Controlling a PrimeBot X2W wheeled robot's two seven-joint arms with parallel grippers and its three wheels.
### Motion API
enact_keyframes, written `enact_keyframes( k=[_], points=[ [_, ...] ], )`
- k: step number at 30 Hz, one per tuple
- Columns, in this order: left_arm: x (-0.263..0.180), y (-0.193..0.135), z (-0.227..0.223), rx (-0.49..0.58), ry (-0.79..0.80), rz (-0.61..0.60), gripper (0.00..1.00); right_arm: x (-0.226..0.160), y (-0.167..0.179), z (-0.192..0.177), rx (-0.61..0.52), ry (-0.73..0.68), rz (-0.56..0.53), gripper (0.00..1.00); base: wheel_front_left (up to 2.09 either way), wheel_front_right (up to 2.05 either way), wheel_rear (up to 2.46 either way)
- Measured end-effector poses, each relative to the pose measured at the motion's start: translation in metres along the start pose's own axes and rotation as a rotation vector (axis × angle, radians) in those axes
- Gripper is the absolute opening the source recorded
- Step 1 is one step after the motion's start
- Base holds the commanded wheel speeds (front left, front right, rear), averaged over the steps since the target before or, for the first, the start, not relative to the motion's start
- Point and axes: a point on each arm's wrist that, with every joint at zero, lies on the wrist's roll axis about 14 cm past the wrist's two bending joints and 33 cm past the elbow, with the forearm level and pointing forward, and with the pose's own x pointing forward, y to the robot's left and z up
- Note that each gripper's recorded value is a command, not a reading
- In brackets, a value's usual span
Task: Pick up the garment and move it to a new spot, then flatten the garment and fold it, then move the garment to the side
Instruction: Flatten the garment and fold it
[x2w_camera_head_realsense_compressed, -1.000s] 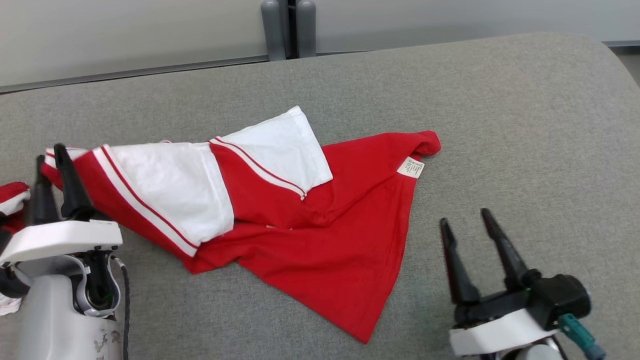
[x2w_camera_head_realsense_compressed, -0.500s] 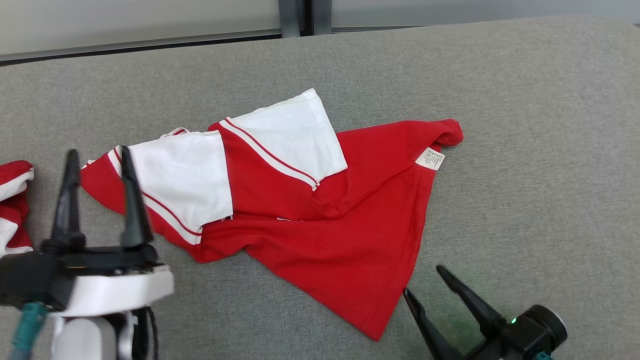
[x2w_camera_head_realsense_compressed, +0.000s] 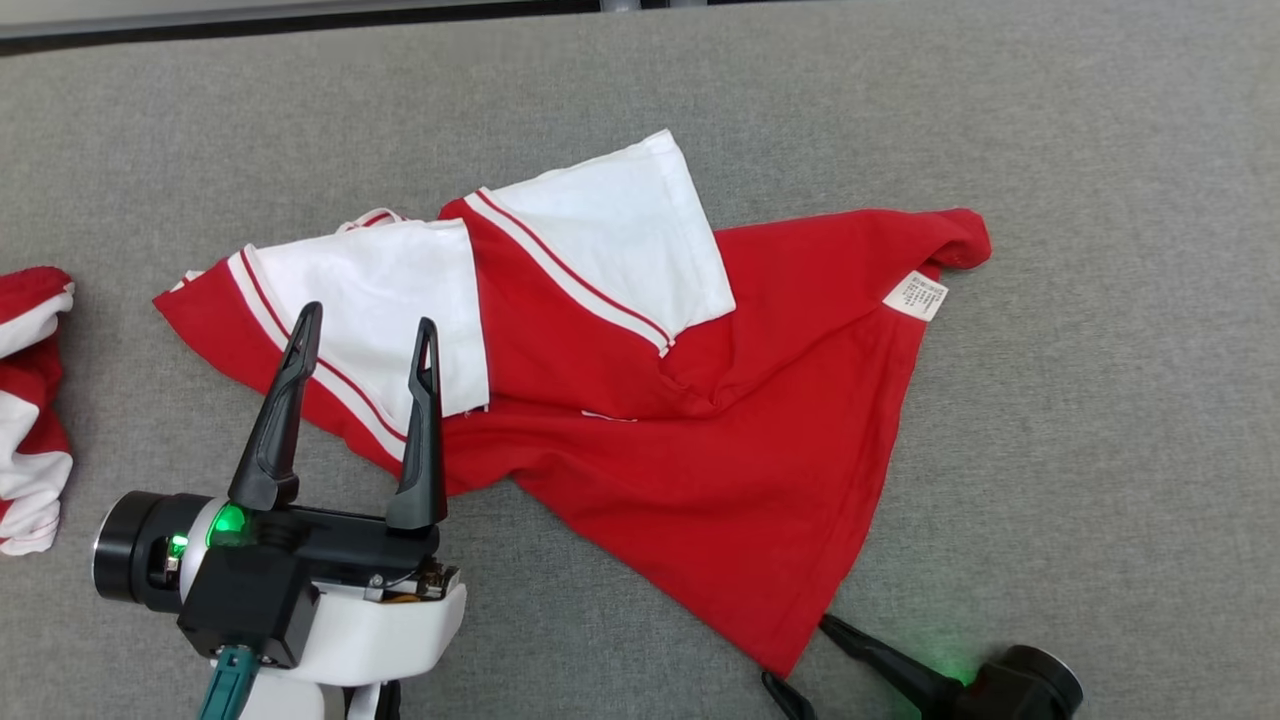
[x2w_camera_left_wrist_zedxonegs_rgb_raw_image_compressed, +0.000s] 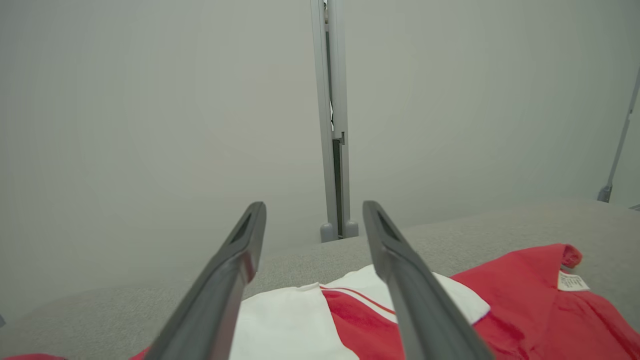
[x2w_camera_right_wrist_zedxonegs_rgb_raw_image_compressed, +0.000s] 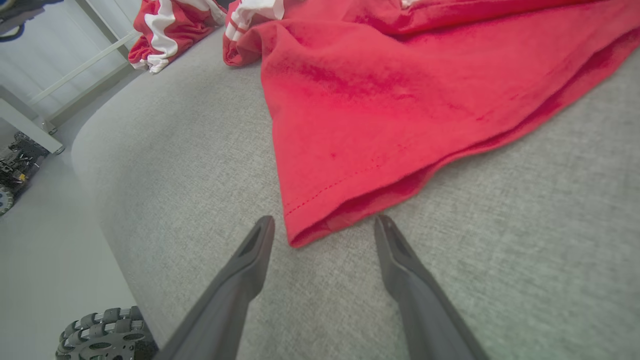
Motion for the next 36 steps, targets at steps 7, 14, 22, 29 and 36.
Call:
enact_keyframes(
  k=[7, 14, 22, 29, 36],
  points=[
    [0.003, 0.007, -0.009, 0.012, 0.020, 0.016, 1.00, 0.024, 0.002, 0.001, 0.016, 0.007, 0.059, 0.05, 0.00, 0.00, 0.00],
    [0.004, 0.008, -0.005, 0.021, 0.008, 0.016, 1.00, 0.013, -0.046, 0.024, -0.036, -0.050, -0.087, 0.00, 0.00, 0.00, 0.00],
    [0.008, -0.005, 0.001, 0.000, -0.014, -0.020, 1.00, -0.037, -0.127, 0.084, -0.217, -0.171, -0.339, 0.00, 0.00, 0.00, 0.00],
    [0.009, -0.017, 0.003, -0.016, -0.022, -0.058, 1.00, -0.067, -0.159, 0.082, -0.226, -0.139, -0.449, 0.00, 0.00, 0.00, 0.00],
    [0.006, -0.030, 0.009, -0.029, -0.030, -0.103, 1.00, -0.059, -0.148, 0.048, 0.161, -0.107, -0.441, 0.00, 0.00, 0.00, 0.00]
  ],
)
